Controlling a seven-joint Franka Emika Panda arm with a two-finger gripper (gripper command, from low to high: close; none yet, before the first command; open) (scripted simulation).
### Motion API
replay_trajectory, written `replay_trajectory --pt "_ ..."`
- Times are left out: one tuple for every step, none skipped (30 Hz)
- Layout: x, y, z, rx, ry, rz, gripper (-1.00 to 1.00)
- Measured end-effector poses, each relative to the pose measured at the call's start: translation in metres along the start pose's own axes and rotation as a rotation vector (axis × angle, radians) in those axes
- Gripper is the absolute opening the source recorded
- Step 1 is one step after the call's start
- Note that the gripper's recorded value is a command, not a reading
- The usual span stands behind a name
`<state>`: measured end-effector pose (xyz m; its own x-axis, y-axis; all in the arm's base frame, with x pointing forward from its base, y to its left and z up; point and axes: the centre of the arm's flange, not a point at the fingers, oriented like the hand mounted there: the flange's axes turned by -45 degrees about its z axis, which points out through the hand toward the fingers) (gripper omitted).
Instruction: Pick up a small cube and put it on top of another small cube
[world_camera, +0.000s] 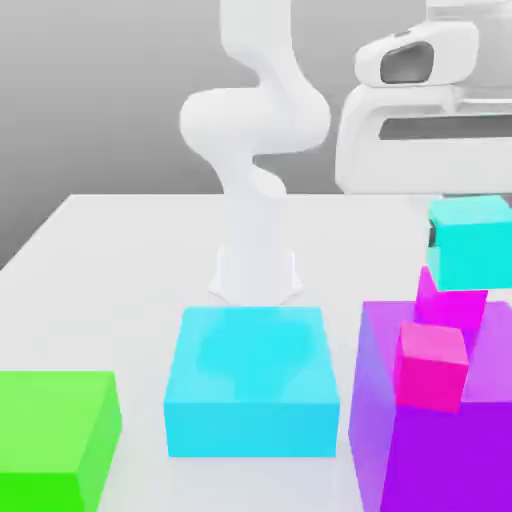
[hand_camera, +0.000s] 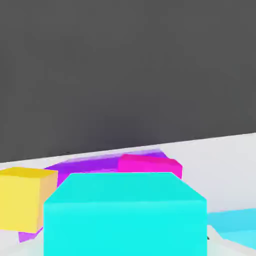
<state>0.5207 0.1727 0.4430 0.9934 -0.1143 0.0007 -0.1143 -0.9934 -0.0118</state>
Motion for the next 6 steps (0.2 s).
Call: replay_trajectory --pt "0.001 0.002 0.016 -0.003 -0.001 0.004 -1.0" --pt "0.001 0.005 0.03 -0.005 -0.001 0.011 1.0" --pt "0.003 0.008 0.03 -0.005 -0.001 0.018 1.0" --pt "0.004 0.011 0.03 -0.005 -0.001 0.023 1.0" --pt "0.005 0.013 0.03 -0.005 -0.001 0.027 1.0" --pt "0.006 0.014 0.03 -0.005 -0.001 0.03 1.0"
